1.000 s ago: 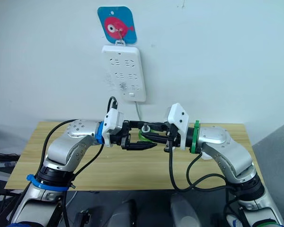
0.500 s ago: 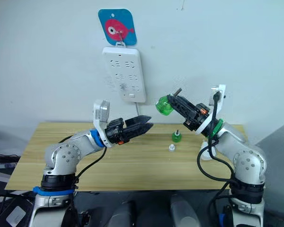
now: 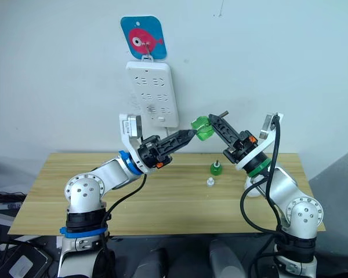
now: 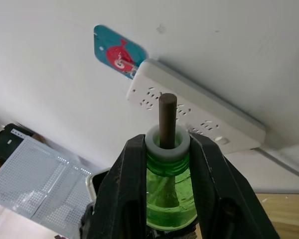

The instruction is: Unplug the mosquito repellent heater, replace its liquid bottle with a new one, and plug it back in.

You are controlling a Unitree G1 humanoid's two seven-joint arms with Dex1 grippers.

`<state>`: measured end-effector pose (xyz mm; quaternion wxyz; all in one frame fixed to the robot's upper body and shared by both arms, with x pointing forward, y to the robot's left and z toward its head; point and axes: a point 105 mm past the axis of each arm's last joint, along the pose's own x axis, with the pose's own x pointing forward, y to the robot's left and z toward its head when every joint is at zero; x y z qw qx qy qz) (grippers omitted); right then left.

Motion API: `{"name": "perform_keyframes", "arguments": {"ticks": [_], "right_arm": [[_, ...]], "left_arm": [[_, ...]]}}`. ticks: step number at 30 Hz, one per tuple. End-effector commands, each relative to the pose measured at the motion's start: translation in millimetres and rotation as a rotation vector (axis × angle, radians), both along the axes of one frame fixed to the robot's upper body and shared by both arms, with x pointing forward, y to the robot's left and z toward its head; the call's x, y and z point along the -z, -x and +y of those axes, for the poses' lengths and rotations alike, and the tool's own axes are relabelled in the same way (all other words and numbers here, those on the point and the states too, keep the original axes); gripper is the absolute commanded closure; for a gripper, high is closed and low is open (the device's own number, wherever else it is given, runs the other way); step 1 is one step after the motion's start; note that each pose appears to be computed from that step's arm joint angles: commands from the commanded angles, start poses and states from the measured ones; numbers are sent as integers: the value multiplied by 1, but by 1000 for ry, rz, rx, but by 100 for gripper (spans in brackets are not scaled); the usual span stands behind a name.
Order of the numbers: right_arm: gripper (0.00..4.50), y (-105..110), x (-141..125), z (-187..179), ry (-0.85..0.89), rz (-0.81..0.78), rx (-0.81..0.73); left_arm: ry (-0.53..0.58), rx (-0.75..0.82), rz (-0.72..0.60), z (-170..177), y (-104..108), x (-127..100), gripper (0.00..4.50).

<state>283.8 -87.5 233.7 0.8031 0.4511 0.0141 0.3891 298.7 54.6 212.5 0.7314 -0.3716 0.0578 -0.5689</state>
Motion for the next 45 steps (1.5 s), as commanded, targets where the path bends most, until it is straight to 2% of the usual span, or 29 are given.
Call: {"name": "perform_keyframes", "arguments": {"ticks": [1, 11, 14, 19, 29, 33, 36, 39, 44, 45], "right_arm": [[369, 12, -12, 4, -24, -54, -34], [369, 15, -13, 9, -14, -63, -65], [369, 17, -13, 11, -9, -68, -79], [369, 18, -13, 14, -5, -71, -95], [369, 18, -11, 14, -11, -62, -96], [227, 6, -7, -5, -5, -40, -4], [119, -6, 7, -34, 134, -8, 114], [8, -12, 27, -59, 362, 26, 196], [0, -9, 65, -86, 798, 58, 255], [0, -10, 75, -95, 934, 68, 299]], "left_arm": [[19, 46, -35, -7, 6, -12, 0], [21, 67, -23, -10, 8, -15, 0], [30, 68, -18, -9, 7, -16, 60], [30, 68, -14, -9, 7, -15, 214], [33, 57, -7, -6, 7, -13, 217], [36, 46, -13, 1, 6, -14, 217], [9, 15, -8, 10, 5, -9, 217], [-58, -38, -4, 23, 3, 4, 217], [-153, -94, -14, 35, 4, 22, 217], [-181, -95, -23, 35, 6, 26, 217]]}}
